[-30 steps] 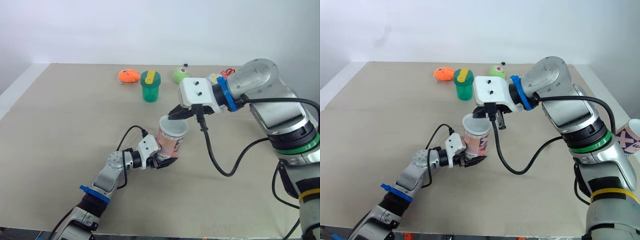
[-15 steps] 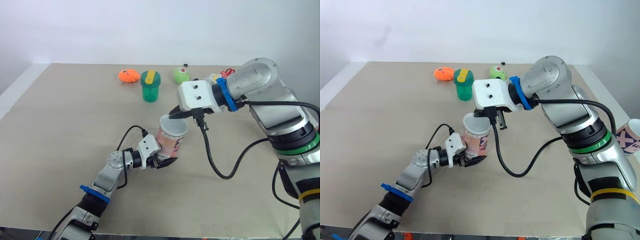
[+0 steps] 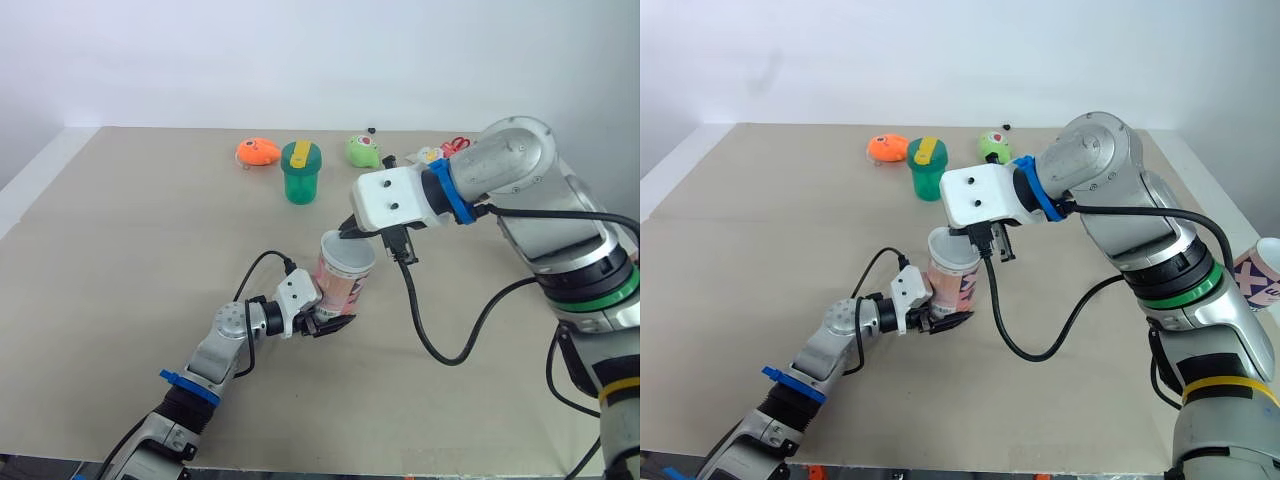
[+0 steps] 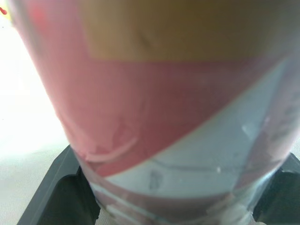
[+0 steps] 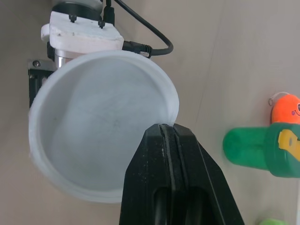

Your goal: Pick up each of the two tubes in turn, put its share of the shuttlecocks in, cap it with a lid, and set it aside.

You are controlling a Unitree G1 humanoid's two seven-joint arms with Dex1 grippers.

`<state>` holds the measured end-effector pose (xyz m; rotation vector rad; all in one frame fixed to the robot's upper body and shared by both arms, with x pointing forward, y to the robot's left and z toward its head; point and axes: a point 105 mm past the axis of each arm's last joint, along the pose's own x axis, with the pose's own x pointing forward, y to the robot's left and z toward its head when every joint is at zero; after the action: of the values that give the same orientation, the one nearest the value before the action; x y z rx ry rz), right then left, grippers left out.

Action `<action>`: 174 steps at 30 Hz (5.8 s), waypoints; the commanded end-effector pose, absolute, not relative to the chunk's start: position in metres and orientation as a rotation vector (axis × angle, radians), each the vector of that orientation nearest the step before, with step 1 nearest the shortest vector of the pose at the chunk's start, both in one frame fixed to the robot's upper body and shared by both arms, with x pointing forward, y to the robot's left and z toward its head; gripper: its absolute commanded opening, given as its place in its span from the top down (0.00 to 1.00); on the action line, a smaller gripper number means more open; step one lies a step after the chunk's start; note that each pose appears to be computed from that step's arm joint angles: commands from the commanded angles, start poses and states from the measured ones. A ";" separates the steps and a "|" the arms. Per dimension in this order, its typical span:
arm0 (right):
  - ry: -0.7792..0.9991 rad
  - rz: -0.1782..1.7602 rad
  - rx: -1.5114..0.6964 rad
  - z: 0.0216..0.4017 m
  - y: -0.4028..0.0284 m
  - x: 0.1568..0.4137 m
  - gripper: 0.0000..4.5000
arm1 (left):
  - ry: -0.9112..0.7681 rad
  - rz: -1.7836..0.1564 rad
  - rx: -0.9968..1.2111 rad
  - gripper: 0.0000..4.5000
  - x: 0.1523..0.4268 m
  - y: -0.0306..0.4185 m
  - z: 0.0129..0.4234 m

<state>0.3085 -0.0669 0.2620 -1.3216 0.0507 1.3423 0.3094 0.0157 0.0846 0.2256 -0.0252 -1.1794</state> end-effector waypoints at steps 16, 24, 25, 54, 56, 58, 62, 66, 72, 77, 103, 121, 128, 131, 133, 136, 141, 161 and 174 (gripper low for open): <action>0.078 1.310 -1.437 0.255 -0.073 0.308 1.00 | 0.052 -1.166 0.234 0.26 0.310 0.021 0.067; -0.006 1.327 -1.335 0.273 -0.065 0.307 0.66 | 0.055 -1.167 0.233 0.26 0.310 0.020 0.067; -0.014 1.316 -1.326 0.277 -0.066 0.309 0.53 | 0.055 -1.167 0.232 0.26 0.310 0.020 0.067; 0.276 1.577 -1.236 0.204 -0.073 0.291 0.99 | 0.054 -1.175 0.223 0.26 0.309 0.017 0.065; 0.310 1.590 -1.231 0.192 -0.074 0.293 0.99 | 0.053 -1.174 0.223 0.26 0.309 0.017 0.065; 0.349 1.612 -1.210 0.179 -0.075 0.293 0.99 | 0.052 -1.173 0.223 0.26 0.309 0.017 0.065; 0.359 1.632 -1.176 0.171 -0.074 0.292 0.99 | 0.049 -1.173 0.225 0.26 0.309 0.017 0.065; 0.313 1.628 -1.042 0.188 -0.072 0.292 0.99 | 0.048 -1.172 0.224 0.26 0.309 0.017 0.065; 0.047 1.557 -0.633 0.260 -0.077 0.298 0.99 | 0.049 -1.185 0.219 0.26 0.306 0.020 0.066; -0.013 1.494 -0.410 0.285 -0.100 0.291 0.86 | 0.052 -1.200 0.203 0.26 0.302 0.023 0.068; 0.073 1.122 -0.194 0.102 -0.095 0.280 0.02 | 0.155 -1.382 0.129 0.00 0.280 0.095 0.105; 0.042 1.151 -0.145 0.096 -0.062 0.293 0.20 | 0.172 -1.381 0.103 0.00 0.280 0.078 0.099; -0.012 1.052 -0.069 0.111 -0.077 0.298 0.33 | 0.076 -1.319 0.116 0.00 0.293 0.092 0.124; -0.087 0.825 0.032 0.130 -0.109 0.314 0.33 | -0.027 -1.269 0.125 0.00 0.305 0.095 0.153; -0.131 0.631 0.050 0.138 -0.139 0.326 0.33 | -0.086 -1.248 0.126 0.00 0.310 0.092 0.168; -0.177 0.249 0.040 0.145 -0.208 0.338 0.33 | -0.179 -1.239 0.113 0.00 0.313 0.075 0.188; -0.132 -0.095 0.023 0.133 -0.272 0.331 0.33 | -0.216 -1.247 0.077 0.00 0.315 0.050 0.187; 0.053 -0.248 0.151 0.089 -0.288 0.313 0.00 | -0.166 -1.263 0.052 0.00 0.314 0.042 0.163; 0.024 0.398 0.040 0.121 -0.186 0.257 0.00 | -0.096 -0.874 0.137 0.00 0.328 0.112 0.132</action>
<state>0.2606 -0.2142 0.0926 0.0770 0.1184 0.2134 0.3283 0.0994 0.1215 0.0968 -0.0452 -0.9382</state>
